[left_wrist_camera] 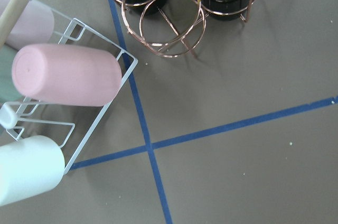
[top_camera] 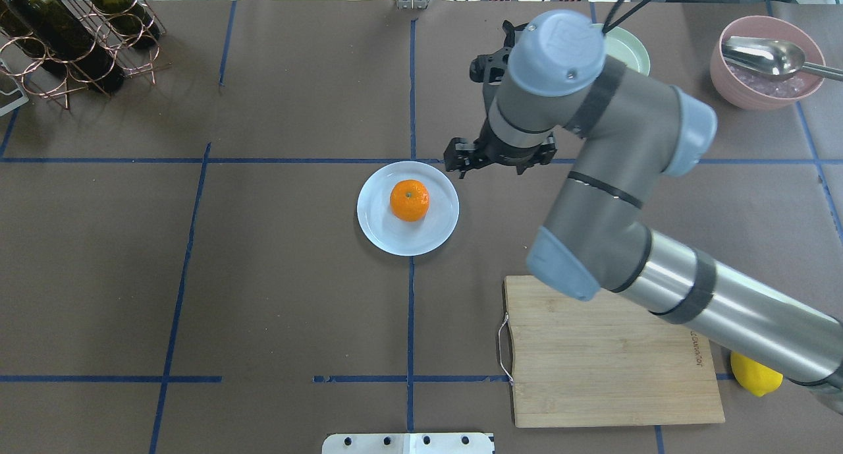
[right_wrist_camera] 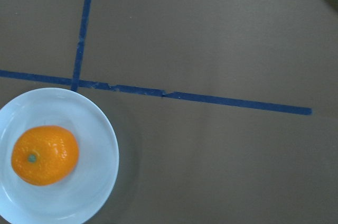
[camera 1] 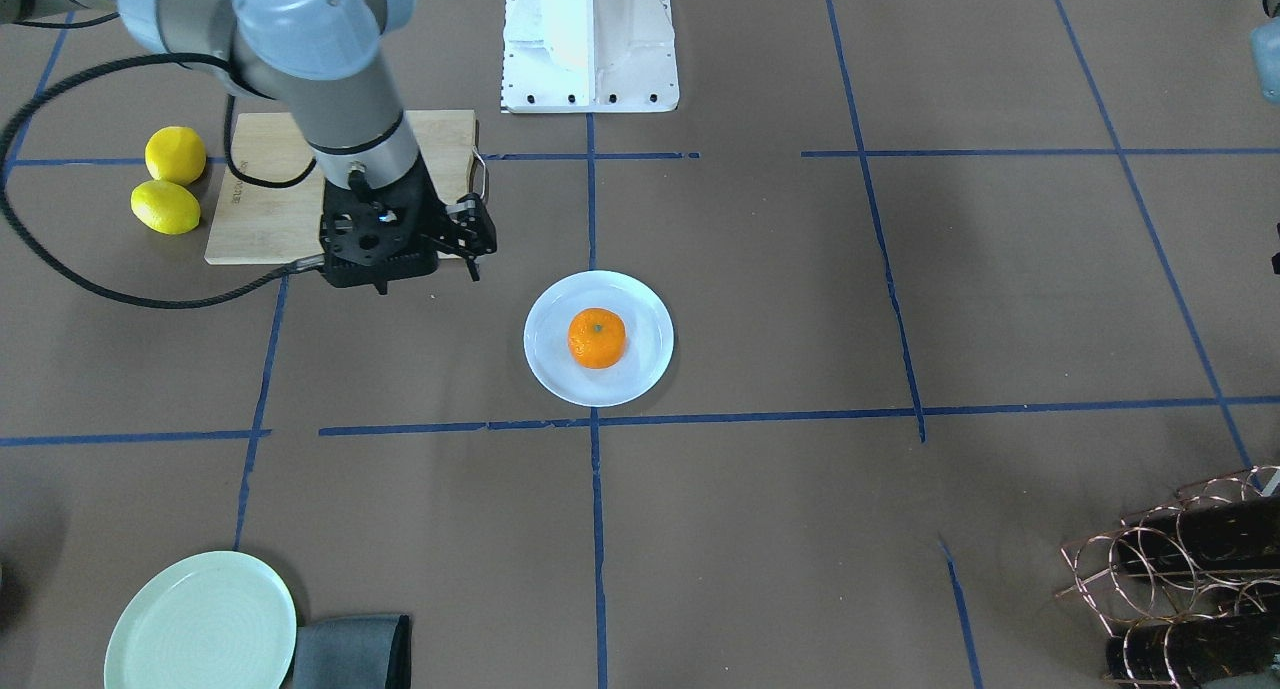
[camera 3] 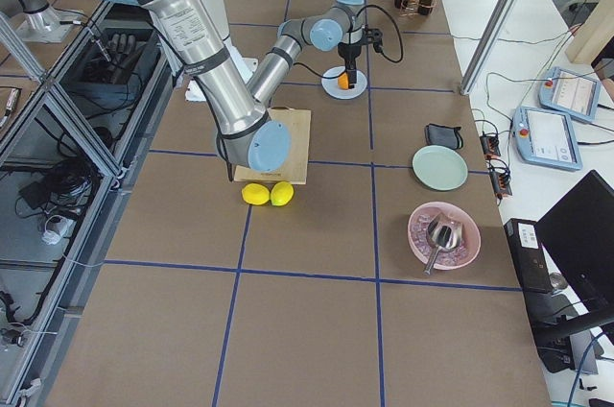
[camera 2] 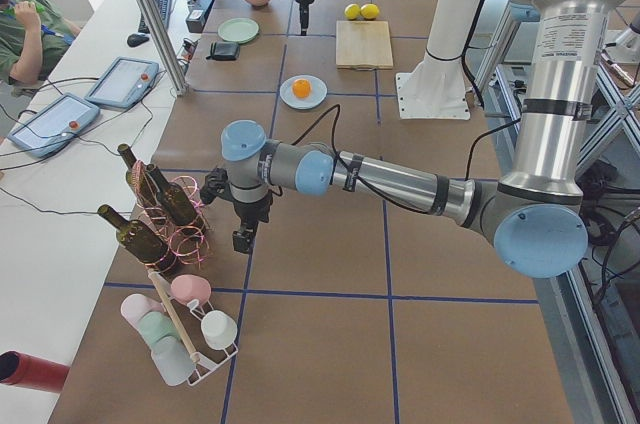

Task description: Pick orange to plate

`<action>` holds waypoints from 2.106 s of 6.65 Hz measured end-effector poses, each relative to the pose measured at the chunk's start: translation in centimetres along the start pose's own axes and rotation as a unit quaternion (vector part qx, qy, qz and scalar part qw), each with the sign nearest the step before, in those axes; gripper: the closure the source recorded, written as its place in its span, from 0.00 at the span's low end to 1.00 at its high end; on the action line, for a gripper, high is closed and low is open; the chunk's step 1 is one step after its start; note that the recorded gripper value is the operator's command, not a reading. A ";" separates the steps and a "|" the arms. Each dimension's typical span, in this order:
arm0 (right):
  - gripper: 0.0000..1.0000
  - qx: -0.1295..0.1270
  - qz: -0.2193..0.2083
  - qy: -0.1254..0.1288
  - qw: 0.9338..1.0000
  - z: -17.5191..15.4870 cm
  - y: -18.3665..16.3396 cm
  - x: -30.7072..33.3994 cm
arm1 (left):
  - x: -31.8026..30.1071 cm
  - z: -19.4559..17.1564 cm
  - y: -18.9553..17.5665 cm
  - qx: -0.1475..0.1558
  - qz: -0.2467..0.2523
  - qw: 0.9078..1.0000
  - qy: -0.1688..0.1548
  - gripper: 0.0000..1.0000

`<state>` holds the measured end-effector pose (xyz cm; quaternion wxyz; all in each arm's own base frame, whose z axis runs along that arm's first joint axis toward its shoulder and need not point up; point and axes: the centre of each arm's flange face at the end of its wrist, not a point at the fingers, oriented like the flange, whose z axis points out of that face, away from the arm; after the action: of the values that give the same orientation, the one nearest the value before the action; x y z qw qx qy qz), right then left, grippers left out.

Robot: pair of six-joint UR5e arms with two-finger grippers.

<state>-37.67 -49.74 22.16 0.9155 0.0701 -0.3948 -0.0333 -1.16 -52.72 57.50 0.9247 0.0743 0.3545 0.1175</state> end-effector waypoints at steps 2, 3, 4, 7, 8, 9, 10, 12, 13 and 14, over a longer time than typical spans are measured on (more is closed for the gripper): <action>0.00 -0.014 -0.004 -0.006 1.000 -3.3 -2.4 10.2 | -4.2 0.4 4.7 -0.002 -0.029 0.999 0.032 0.00; 0.00 -0.021 -0.013 -0.009 1.000 -4.5 -3.5 15.9 | -5.1 0.4 5.7 -0.003 -0.037 0.999 0.029 0.00; 0.00 -0.026 -0.024 -0.006 0.999 -5.2 -4.3 22.0 | -5.4 0.1 5.8 -0.002 -0.040 0.999 0.018 0.00; 0.00 -0.048 -0.052 0.014 0.997 -5.1 -2.7 39.0 | -5.7 -0.3 5.3 -0.003 -0.045 0.999 0.002 0.00; 0.00 -0.059 -0.045 0.008 0.997 -4.8 -1.1 43.9 | -5.7 -0.3 5.3 -0.004 -0.046 0.999 0.002 0.00; 0.00 -0.069 -0.024 -0.001 0.997 -4.3 1.6 48.4 | -5.7 -0.2 5.3 -0.004 -0.047 0.999 0.002 0.00; 0.00 -0.074 -0.004 -0.005 0.997 -4.1 3.9 51.4 | -5.8 -0.2 5.4 -0.005 -0.047 0.999 0.002 0.00; 0.00 -0.067 0.011 -0.005 0.998 -4.4 6.4 54.2 | -5.8 -0.2 5.5 -0.005 -0.047 0.999 0.002 0.00; 0.00 -0.066 0.022 -0.004 0.998 -4.3 7.3 55.8 | -5.8 -0.2 5.5 -0.005 -0.047 0.999 0.002 0.00; 0.00 -0.067 0.033 -0.004 0.997 -4.0 7.8 57.0 | -5.8 -0.1 5.5 -0.005 -0.048 0.999 0.002 0.00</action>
<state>4.43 -48.26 61.56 0.9173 -0.0048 -0.3970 -0.0302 -6.35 -49.00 62.31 0.9289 0.0524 0.3589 0.0753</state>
